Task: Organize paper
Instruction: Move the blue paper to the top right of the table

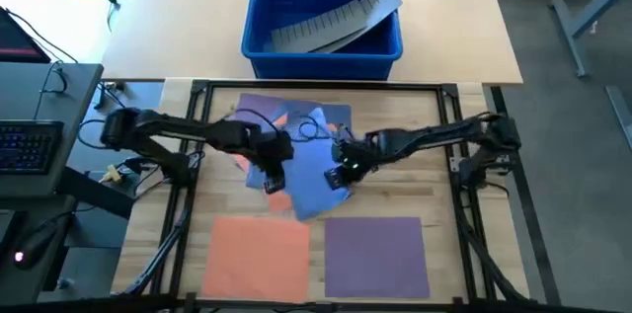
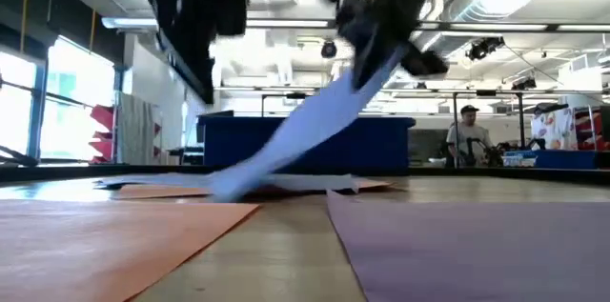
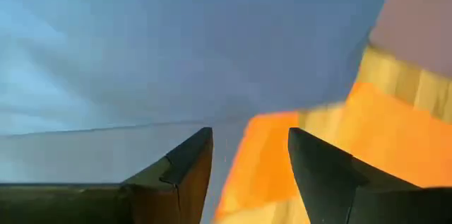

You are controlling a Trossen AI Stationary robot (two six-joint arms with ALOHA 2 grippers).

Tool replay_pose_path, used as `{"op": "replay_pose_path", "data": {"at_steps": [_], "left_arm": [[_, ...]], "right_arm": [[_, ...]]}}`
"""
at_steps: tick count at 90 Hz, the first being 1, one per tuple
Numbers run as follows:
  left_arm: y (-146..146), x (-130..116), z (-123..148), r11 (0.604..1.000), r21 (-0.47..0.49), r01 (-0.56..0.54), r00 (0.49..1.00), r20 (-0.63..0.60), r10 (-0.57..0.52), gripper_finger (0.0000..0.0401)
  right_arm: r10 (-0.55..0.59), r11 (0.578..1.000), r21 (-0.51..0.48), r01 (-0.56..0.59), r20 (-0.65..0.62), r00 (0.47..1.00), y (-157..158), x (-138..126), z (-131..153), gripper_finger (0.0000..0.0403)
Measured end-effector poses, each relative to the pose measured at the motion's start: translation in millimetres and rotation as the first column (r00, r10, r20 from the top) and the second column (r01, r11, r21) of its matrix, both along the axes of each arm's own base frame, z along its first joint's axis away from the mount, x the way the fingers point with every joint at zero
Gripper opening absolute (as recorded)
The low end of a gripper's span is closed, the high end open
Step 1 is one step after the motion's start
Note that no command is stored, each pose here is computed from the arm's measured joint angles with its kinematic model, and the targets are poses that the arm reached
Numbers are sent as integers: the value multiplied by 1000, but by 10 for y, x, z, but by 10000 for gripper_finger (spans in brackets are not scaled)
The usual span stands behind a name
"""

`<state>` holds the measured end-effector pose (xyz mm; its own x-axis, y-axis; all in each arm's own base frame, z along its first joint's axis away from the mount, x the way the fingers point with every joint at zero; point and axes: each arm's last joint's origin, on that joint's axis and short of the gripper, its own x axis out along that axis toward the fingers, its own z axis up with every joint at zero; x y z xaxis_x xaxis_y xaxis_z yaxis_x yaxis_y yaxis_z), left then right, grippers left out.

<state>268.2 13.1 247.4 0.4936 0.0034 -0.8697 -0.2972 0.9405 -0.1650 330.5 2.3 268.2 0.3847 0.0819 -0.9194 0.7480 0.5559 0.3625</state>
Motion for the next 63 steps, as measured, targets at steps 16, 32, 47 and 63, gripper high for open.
{"op": "replay_pose_path", "data": {"at_steps": [16,32,47,63], "left_arm": [[69,-143,215,994,88,-71,994,86,64,165],[107,-176,248,992,112,-65,994,93,54,165],[107,-194,219,992,103,-71,995,72,63,165],[109,-186,224,990,101,-94,993,84,86,165]], "right_arm": [[-67,932,-356,-67,-349,935,-275,-590,646,0],[-81,811,-577,-96,-273,959,-351,-689,986,0],[69,790,-535,-299,-406,911,34,-648,673,0],[371,704,-412,-578,-481,794,550,-659,-32,0]]}}
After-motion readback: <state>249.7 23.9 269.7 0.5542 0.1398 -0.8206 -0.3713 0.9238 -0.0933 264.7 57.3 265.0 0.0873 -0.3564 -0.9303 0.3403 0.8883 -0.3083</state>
